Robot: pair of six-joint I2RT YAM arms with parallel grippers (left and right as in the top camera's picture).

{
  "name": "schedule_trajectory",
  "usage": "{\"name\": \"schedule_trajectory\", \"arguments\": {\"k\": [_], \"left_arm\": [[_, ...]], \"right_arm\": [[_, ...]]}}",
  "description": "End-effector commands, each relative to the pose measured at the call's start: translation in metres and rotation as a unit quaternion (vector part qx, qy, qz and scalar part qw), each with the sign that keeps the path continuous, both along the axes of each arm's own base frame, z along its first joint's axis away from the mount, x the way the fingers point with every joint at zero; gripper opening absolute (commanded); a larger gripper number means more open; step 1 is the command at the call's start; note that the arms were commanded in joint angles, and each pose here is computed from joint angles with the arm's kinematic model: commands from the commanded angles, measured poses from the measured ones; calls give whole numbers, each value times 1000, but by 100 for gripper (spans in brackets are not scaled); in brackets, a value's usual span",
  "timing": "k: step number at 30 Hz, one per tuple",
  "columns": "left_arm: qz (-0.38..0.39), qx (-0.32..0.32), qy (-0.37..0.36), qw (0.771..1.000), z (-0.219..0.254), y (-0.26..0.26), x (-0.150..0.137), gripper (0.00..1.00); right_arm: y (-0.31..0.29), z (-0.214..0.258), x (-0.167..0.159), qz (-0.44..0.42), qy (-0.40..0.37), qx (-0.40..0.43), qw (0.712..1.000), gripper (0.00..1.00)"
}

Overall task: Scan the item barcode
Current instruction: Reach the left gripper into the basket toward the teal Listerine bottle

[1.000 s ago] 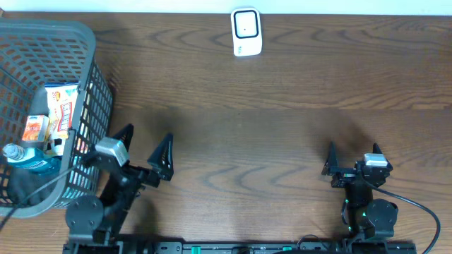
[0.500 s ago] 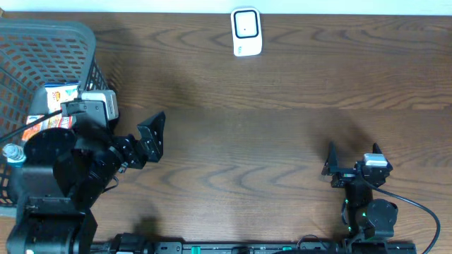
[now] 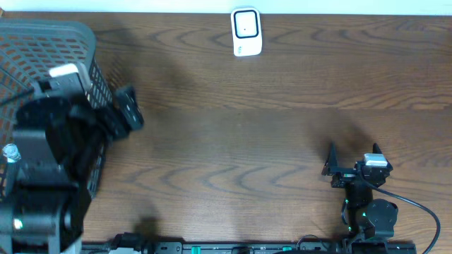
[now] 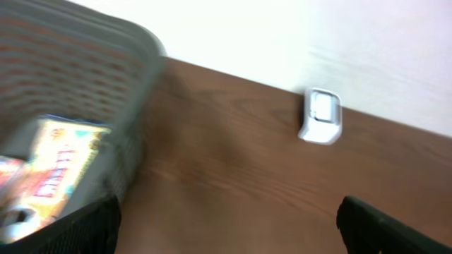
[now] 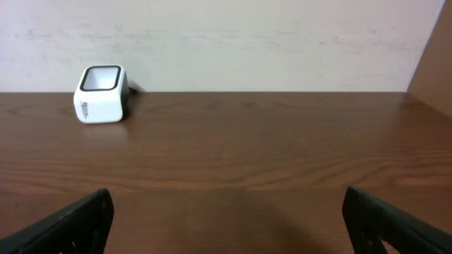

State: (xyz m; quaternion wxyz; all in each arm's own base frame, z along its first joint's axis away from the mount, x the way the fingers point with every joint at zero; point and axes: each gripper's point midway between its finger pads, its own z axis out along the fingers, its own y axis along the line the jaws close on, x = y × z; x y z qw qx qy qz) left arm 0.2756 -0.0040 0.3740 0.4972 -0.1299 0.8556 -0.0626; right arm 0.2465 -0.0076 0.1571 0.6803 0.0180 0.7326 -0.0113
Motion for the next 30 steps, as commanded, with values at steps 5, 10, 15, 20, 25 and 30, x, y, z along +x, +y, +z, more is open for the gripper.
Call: {"name": "schedule_trajectory", "arguments": {"k": [5, 10, 15, 20, 25, 30], "left_arm": [[278, 1, 50, 959, 9, 90, 20, 98], [447, -93, 94, 885, -28, 147, -6, 98], [522, -137, 139, 830, -57, 188, -29, 98], [572, -211, 196, 768, -98, 211, -44, 98], [596, -226, 260, 725, -133, 226, -55, 98], [603, -220, 287, 711, -151, 235, -53, 98]], "right_arm": [[0, -1, 0, -1, 2, -6, 1000, 99], [0, -1, 0, -1, 2, -6, 1000, 99], [0, -1, 0, -1, 2, -6, 1000, 99], [0, -1, 0, -1, 2, -6, 1000, 99], [0, -1, 0, -1, 2, -6, 1000, 99], [0, -1, 0, -1, 2, -6, 1000, 99]]}}
